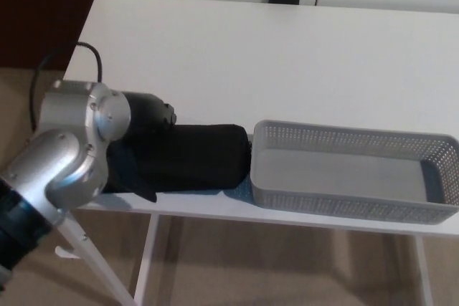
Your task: The robot walk towards a table in front and pick up a black pencil case on the left hand side and put the pencil case into a small container on the right hand side
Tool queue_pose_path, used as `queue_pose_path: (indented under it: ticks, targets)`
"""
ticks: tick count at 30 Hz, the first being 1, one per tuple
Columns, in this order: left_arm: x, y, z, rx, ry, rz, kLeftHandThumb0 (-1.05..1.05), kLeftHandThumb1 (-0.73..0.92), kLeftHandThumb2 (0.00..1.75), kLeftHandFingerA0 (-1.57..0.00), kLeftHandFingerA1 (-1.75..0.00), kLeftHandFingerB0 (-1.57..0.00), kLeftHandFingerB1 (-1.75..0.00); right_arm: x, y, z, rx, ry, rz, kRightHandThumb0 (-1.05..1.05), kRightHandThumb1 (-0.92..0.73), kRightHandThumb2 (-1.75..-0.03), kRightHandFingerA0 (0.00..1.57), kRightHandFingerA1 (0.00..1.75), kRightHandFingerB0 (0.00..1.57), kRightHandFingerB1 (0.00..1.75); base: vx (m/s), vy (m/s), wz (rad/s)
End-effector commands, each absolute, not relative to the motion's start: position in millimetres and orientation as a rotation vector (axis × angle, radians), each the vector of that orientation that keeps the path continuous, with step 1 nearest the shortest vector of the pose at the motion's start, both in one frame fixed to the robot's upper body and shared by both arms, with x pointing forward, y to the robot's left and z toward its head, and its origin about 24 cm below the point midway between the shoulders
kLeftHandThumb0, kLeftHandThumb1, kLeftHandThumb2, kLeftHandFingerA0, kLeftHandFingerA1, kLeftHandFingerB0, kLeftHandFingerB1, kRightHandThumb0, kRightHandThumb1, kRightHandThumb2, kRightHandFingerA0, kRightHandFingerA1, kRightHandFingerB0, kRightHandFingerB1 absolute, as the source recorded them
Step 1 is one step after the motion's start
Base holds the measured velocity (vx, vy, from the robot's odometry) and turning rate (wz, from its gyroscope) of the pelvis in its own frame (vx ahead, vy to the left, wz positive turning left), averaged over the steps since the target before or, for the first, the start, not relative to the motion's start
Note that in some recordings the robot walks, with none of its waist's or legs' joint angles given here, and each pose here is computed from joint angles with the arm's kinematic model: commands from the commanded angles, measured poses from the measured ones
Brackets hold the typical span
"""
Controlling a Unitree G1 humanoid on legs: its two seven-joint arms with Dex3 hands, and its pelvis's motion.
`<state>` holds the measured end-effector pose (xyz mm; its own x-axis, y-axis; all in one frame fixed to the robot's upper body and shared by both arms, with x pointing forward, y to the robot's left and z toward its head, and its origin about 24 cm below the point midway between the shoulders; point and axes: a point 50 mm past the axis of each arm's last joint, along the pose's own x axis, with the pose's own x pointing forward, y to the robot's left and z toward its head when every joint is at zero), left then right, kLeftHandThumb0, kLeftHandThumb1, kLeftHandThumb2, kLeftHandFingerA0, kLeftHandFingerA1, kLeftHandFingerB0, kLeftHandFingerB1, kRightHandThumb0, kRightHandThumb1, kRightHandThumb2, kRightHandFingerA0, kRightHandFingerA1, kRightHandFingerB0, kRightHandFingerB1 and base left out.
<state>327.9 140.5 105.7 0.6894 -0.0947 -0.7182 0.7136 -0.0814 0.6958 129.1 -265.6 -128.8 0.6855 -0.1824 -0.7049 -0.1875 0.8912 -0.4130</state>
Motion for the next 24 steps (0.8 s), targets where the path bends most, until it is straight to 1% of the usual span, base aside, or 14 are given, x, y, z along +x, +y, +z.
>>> queue_pose_path:
  ticks: [1,9,10,12,13,14,15,16,17,18,19,21,22,24]
  targets:
    - [326,140,85,1.533,0.561,-0.714,-0.88,0.34,0.61,0.00,0.00,0.00,0.00,131,-270,-127,-0.496,0.828,-0.020,-0.28,-0.65,-0.59,0.61,0.55,0.36,0.40,0.00,0.000,0.00]
    - [325,136,65,1.527,0.546,-0.716,-0.86,0.34,0.61,0.00,0.00,0.00,0.00,141,-272,-123,-0.495,0.806,-0.013,-0.29,-0.67,-0.59,0.60,0.55,0.36,0.40,0.00,0.000,0.00]
    - [324,136,62,1.540,0.535,-0.716,-0.82,0.37,0.53,0.00,0.00,0.00,0.00,141,-272,-122,-0.495,0.804,-0.011,-0.29,-0.66,-0.59,0.60,0.54,0.35,0.40,0.00,0.000,0.00]
    - [324,135,59,1.550,0.516,-0.706,-0.81,0.34,0.59,0.00,0.00,0.00,-0.01,143,-272,-122,-0.496,0.806,-0.016,-0.29,-0.65,-0.59,0.62,0.54,0.36,0.39,0.00,0.000,0.00]
    - [321,136,53,1.571,0.483,-0.693,-0.57,0.36,0.77,0.00,-0.13,0.00,-0.12,143,-272,-122,-0.493,0.804,-0.013,-0.29,-0.65,-0.59,0.63,0.56,0.35,0.39,0.00,0.000,0.00]
    - [319,136,50,1.588,0.456,-0.680,-0.58,0.41,0.53,-0.09,-0.28,0.00,-0.14,143,-272,-122,-0.495,0.805,-0.012,-0.28,-0.65,-0.59,0.63,0.56,0.35,0.39,0.00,0.000,0.00]
    - [317,137,48,1.595,0.419,-0.673,-0.45,0.36,0.72,-0.37,-0.57,-0.02,-0.22,144,-272,-122,-0.492,0.805,-0.012,-0.28,-0.65,-0.59,0.62,0.56,0.35,0.39,0.00,0.000,0.00]
    - [316,138,46,1.594,0.378,-0.668,-0.45,0.36,0.72,-0.37,-0.57,-0.02,-0.22,144,-272,-122,-0.487,0.806,-0.013,-0.28,-0.65,-0.59,0.62,0.56,0.35,0.39,0.00,0.000,0.00]
    - [313,141,42,1.545,0.325,-0.648,-0.27,0.63,0.60,-0.56,-1.32,-0.28,-0.31,145,-272,-121,-0.478,0.802,-0.015,-0.28,-0.65,-0.59,0.61,0.55,0.35,0.40,0.00,0.000,0.00]
    - [313,142,41,1.544,0.306,-0.635,-0.29,0.66,0.61,-0.59,-1.24,-0.50,-0.36,146,-272,-121,-0.478,0.805,-0.016,-0.28,-0.65,-0.59,0.60,0.54,0.35,0.39,0.00,0.000,0.00]
    - [313,143,40,1.547,0.285,-0.623,-0.28,0.65,0.60,-0.62,-1.24,-0.65,-0.42,147,-272,-121,-0.478,0.806,-0.019,-0.28,-0.65,-0.59,0.62,0.55,0.36,0.40,0.00,0.000,0.00]
    - [313,145,40,1.557,0.233,-0.595,-0.36,0.64,0.61,-0.65,-1.28,-0.66,-0.42,150,-272,-120,-0.484,0.802,-0.025,-0.29,-0.65,-0.59,0.66,0.58,0.37,0.40,0.00,0.000,0.00]
    - [312,147,39,1.546,0.203,-0.571,-0.32,0.67,0.62,-0.61,-1.50,-0.54,-0.39,150,-272,-120,-0.496,0.798,-0.019,-0.29,-0.65,-0.59,0.67,0.58,0.38,0.41,0.00,0.000,0.00]
    - [312,149,38,1.541,0.181,-0.551,-0.32,0.71,0.63,-0.61,-1.47,-0.56,-0.40,150,-272,-120,-0.504,0.791,-0.013,-0.28,-0.66,-0.59,0.67,0.59,0.38,0.42,0.00,0.000,0.00]
